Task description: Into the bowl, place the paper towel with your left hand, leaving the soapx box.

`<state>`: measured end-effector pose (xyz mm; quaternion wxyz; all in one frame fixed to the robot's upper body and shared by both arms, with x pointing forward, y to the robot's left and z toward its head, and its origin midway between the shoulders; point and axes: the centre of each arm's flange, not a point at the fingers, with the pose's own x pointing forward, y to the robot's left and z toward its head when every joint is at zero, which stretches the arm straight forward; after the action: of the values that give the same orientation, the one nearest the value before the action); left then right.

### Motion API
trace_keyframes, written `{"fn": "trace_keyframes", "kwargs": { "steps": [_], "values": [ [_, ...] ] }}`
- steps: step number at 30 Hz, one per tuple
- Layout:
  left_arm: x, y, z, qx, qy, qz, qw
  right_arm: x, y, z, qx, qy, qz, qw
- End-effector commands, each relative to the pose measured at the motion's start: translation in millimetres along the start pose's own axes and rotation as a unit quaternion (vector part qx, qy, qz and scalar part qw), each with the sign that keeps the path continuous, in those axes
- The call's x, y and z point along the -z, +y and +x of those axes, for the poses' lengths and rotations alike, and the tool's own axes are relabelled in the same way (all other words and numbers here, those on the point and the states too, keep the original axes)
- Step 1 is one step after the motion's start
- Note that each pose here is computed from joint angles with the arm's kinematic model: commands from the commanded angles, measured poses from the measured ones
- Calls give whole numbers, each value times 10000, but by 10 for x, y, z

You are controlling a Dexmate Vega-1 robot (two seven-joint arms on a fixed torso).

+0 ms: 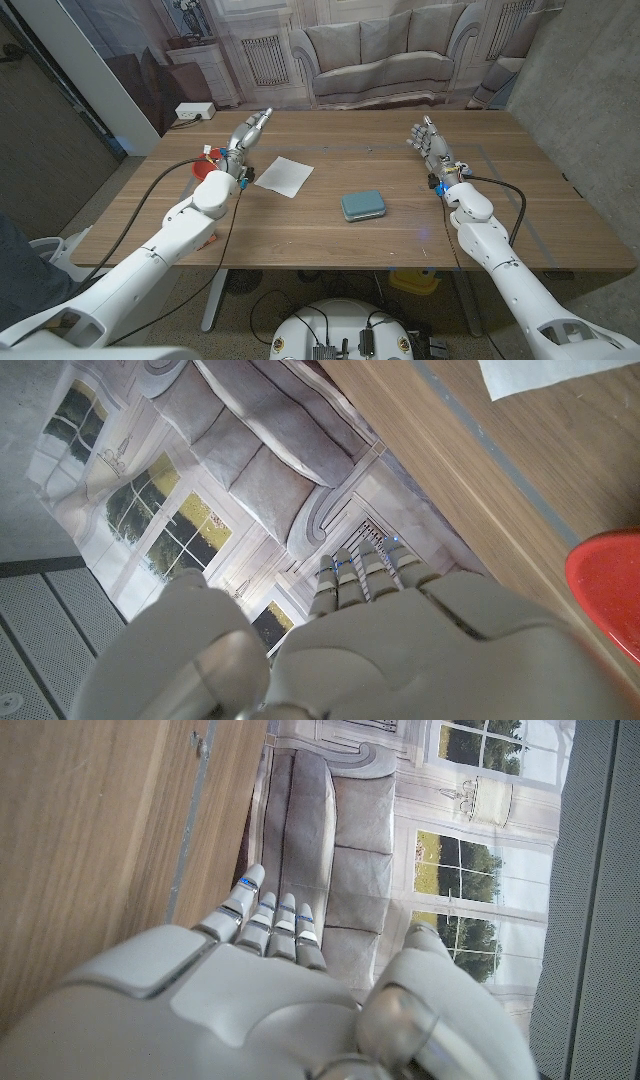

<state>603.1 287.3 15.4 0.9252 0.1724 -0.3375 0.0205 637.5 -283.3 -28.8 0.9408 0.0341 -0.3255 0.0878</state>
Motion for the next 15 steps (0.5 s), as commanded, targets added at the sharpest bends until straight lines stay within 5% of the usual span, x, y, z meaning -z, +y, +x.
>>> {"fn": "trace_keyframes", "kwargs": {
  "steps": [1,15],
  "values": [
    [-47,21,-26,-88,7,534,9985,-11,27,-17,23,-2,-1,10000],
    [-20,28,33,177,145,921,9955,-21,-2,-29,68,101,-38,9999]
  ]
}}
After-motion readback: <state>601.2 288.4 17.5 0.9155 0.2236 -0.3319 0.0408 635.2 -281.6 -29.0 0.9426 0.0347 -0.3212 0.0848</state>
